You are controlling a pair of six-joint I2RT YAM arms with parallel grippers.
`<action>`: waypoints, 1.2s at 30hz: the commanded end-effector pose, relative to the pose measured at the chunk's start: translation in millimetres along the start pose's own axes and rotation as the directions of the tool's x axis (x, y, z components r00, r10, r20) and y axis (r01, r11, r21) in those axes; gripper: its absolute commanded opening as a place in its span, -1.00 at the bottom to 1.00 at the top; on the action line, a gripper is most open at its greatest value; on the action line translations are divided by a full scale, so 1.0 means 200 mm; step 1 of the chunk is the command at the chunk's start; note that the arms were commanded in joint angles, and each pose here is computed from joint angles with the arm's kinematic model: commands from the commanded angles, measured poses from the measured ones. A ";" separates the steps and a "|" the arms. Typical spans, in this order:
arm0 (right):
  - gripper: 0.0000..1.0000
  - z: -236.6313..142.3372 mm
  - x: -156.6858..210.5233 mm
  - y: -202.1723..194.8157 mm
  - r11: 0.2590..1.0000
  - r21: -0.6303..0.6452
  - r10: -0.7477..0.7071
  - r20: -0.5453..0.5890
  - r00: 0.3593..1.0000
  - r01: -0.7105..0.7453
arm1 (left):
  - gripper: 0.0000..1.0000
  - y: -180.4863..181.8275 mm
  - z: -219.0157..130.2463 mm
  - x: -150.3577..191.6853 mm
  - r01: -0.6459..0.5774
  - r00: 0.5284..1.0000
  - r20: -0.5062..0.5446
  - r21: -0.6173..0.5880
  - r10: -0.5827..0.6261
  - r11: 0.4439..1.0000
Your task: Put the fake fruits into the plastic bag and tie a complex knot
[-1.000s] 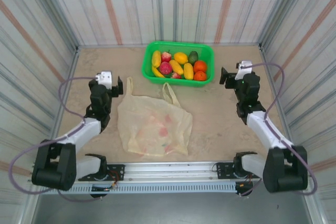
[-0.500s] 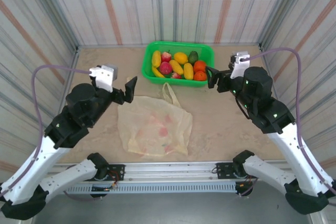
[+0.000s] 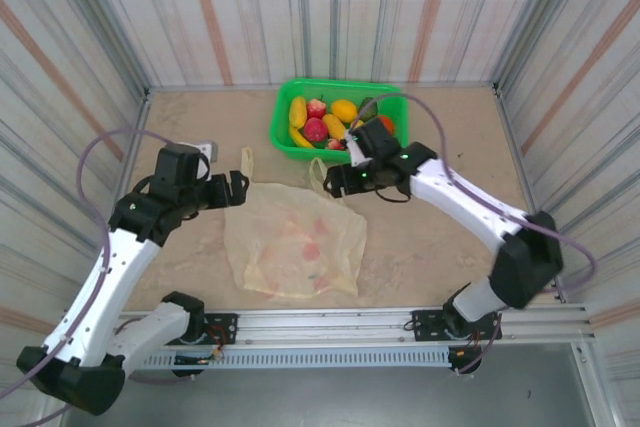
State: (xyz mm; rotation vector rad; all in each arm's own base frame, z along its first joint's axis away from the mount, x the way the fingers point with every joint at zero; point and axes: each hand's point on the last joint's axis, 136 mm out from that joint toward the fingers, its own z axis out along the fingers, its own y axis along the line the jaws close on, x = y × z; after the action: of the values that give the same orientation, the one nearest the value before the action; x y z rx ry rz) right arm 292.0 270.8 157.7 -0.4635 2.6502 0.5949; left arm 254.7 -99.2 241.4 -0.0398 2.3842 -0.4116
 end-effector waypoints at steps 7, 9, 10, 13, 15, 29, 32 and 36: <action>0.40 0.33 0.14 0.03 0.976 0.045 -0.197 -0.221 0.955 0.212 | 0.97 0.07 0.11 -0.13 0.204 0.979 0.019 0.016 -0.205 0.979; -0.33 0.37 0.12 0.01 0.964 0.091 -0.224 -0.219 0.950 0.248 | 0.97 0.10 0.19 -0.15 0.228 0.974 0.002 -0.008 -0.228 0.974; -0.57 0.38 0.10 0.00 0.957 0.113 -0.239 -0.210 0.948 0.267 | 0.97 0.12 0.22 -0.17 0.239 0.971 -0.007 -0.023 -0.239 0.971; -1.00 0.35 0.04 -0.01 0.927 0.189 -0.300 -0.150 0.942 0.325 | 0.97 0.17 0.36 -0.19 0.254 0.966 -0.038 -0.074 -0.257 0.964; -1.00 0.30 -0.02 0.00 0.910 0.214 -0.344 -0.089 0.935 0.356 | 0.97 0.24 0.45 -0.18 0.312 0.942 -0.091 -0.115 -0.323 0.943; -1.00 0.20 -0.03 0.18 0.807 0.224 -0.562 0.010 0.827 0.546 | 0.66 0.16 0.91 -0.46 0.364 0.913 -0.279 0.230 -0.297 0.903; -1.00 0.20 -0.02 0.20 0.795 0.232 -0.579 0.009 0.816 0.561 | 0.54 0.12 0.98 -0.48 0.366 0.906 -0.328 0.287 -0.268 0.885; -1.00 0.18 0.00 0.22 0.789 0.226 -0.591 0.020 0.807 0.572 | 0.40 0.14 1.09 -0.44 0.345 0.901 -0.367 0.281 -0.232 0.896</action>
State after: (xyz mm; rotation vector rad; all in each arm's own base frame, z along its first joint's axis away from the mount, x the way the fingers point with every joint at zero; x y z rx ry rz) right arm 289.2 328.5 130.8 -1.0863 2.3086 0.1464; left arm 466.8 -111.8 138.8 -0.2960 2.5886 -0.9634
